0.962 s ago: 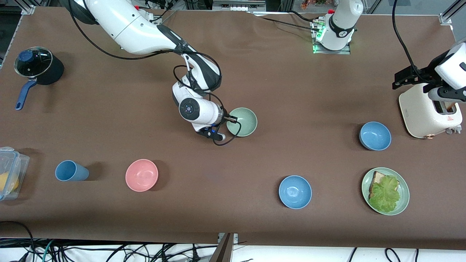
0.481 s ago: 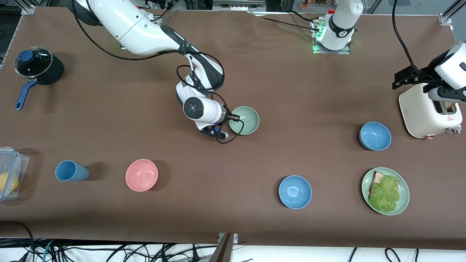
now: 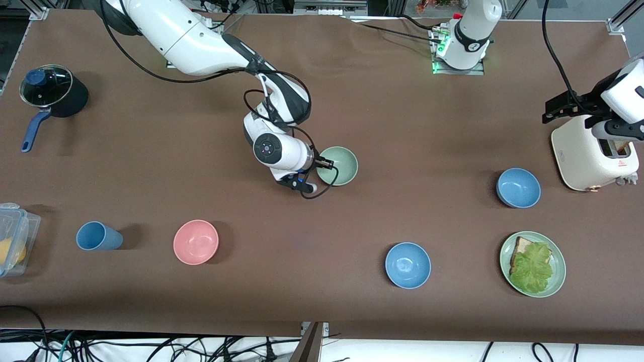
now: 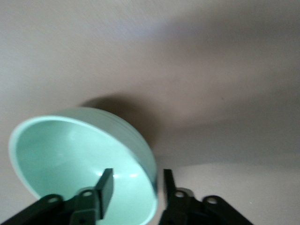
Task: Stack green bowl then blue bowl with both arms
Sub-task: 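Lower the green bowl and open the right gripper, then withdraw the right gripper while the left gripper reaches the light blue bowl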
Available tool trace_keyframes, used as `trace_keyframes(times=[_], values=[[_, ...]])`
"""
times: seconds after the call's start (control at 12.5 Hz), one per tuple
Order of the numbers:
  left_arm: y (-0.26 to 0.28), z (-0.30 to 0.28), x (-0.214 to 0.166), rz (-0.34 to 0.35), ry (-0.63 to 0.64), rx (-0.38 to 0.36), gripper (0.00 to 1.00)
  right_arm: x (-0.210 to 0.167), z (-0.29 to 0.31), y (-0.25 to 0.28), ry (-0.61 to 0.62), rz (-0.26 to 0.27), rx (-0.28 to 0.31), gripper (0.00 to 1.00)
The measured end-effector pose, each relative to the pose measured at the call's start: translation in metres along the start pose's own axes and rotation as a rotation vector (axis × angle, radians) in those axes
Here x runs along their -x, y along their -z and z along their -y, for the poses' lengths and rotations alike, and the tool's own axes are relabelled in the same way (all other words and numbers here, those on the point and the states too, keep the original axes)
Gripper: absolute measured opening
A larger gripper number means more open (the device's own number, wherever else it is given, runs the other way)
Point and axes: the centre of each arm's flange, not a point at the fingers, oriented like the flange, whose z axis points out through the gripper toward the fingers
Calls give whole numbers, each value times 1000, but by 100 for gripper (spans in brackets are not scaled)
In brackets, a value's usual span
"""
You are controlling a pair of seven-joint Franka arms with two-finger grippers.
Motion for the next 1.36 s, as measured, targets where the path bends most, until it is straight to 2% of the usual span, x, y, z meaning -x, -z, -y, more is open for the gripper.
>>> trace_keyframes(times=[0.24, 0.32, 0.48, 0.56, 0.64, 0.8, 0.96, 1.12, 1.36], values=[[0, 0, 0, 0, 1, 0, 100, -15, 15, 64, 18, 15, 21, 93], [0, 0, 0, 0, 1, 0, 100, -25, 14, 94, 38, 0, 28, 100], [0, 1, 0, 0, 3, 0, 100, -53, -3, 159, 87, -74, 29, 100], [0, 3, 0, 0, 6, 1, 100, -73, -24, 193, 118, -119, 41, 100], [0, 7, 1, 0, 13, 2, 100, -95, -53, 222, 153, -140, 70, 100], [-3, 16, 0, 5, 29, 4, 100, -136, -120, 265, 207, -125, 117, 100], [-11, 21, -5, 8, 38, 4, 100, -163, -184, 317, 258, -139, 149, 100], [-32, 28, -17, -3, 49, 0, 100, -172, -238, 366, 297, -154, 197, 100], [-109, 45, -31, 26, 69, -21, 100, -166, -292, 433, 263, -211, 204, 100]])
